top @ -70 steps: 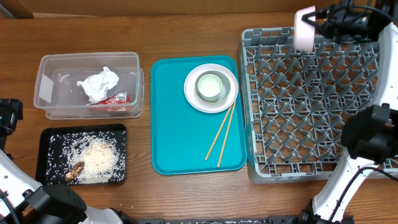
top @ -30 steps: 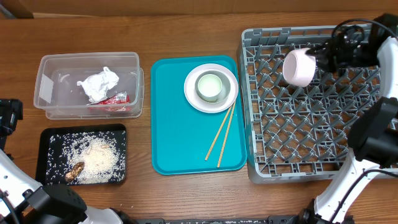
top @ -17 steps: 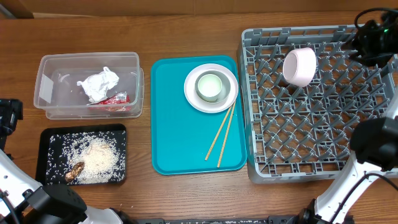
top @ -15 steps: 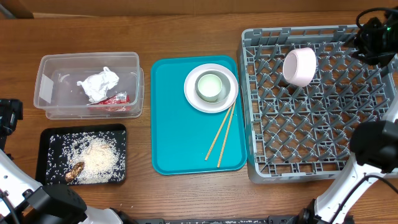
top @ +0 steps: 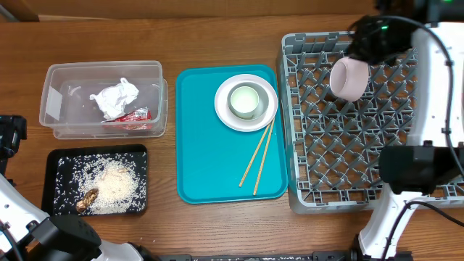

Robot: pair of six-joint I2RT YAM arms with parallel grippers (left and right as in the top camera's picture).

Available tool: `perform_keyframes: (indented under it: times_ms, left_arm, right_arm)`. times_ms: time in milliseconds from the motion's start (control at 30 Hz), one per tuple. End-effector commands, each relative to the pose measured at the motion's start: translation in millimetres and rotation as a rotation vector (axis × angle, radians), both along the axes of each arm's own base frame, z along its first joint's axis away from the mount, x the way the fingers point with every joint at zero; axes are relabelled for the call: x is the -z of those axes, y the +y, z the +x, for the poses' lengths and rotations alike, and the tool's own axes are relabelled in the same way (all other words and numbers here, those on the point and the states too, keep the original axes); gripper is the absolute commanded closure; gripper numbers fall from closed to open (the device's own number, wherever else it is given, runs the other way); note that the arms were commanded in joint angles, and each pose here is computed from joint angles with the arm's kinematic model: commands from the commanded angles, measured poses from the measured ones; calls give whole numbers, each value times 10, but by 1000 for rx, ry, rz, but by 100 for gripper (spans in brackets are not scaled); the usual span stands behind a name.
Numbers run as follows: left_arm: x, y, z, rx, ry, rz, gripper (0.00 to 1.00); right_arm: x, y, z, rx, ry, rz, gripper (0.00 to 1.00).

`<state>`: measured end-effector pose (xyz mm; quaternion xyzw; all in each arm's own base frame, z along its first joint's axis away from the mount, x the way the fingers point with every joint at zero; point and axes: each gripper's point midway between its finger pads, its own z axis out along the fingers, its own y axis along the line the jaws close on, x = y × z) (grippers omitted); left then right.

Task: Sort waste into correct bins and load items into the dishwasher
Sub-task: 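Lower the pink bowl upside down into the rack and release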

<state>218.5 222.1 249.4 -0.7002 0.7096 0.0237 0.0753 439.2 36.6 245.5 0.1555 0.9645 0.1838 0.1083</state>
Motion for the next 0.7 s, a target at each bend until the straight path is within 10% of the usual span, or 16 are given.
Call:
perform_keyframes:
  times_ms: [0, 667]
  left_arm:
    - [-58, 26, -28, -28, -8, 20, 0]
    - [-58, 26, -29, -28, -8, 21, 0]
  right_arm:
    - [167, -80, -97, 22, 63, -62, 87]
    - [610, -580, -15, 177, 126, -159, 81]
